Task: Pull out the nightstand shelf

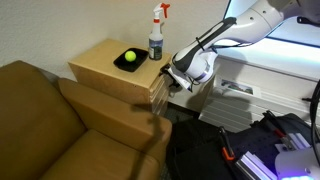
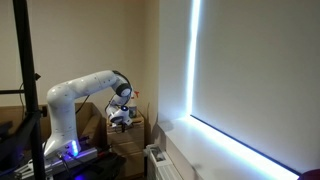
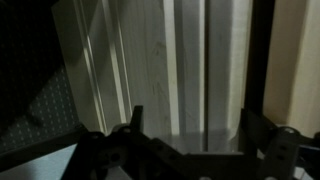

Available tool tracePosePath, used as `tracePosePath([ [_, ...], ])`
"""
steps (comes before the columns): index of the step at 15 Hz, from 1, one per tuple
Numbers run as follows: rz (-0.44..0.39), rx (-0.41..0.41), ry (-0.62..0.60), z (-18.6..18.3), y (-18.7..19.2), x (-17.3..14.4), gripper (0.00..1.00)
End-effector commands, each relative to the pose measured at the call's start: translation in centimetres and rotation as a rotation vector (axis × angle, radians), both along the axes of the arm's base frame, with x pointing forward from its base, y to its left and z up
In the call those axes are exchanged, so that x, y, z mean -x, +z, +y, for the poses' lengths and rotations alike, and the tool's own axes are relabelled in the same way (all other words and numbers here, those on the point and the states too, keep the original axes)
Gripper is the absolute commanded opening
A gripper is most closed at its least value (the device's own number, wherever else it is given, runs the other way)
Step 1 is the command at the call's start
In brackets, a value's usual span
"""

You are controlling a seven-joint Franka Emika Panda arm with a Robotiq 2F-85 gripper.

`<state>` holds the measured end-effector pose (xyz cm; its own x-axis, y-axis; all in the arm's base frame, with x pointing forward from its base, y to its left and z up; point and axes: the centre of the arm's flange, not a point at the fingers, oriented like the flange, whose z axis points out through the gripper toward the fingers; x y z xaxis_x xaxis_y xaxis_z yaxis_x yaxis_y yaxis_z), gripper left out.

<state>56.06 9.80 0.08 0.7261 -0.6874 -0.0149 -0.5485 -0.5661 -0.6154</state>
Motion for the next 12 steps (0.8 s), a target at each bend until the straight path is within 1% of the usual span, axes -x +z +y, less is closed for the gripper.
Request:
tracePosePath([
  [1,0.040,0.009,0.042,1.1,-1.9,-0.4,1.00],
  [3,0.041,0.046,0.057,0.5,-2.0,-0.4,1.00],
  [4,0.056,0.078,0.055,0.2,-2.0,-0.2,1.00],
  [5,0.082,0.133,0.043,-0.2,-1.8,-0.1,1.00],
  [7,0.101,0.186,0.063,-1.6,-0.7,0.3,1.00],
  [9,0.129,0.242,0.053,-3.3,0.3,0.6,1.00],
  [12,0.164,0.334,0.029,-7.3,1.6,1.9,1.00],
])
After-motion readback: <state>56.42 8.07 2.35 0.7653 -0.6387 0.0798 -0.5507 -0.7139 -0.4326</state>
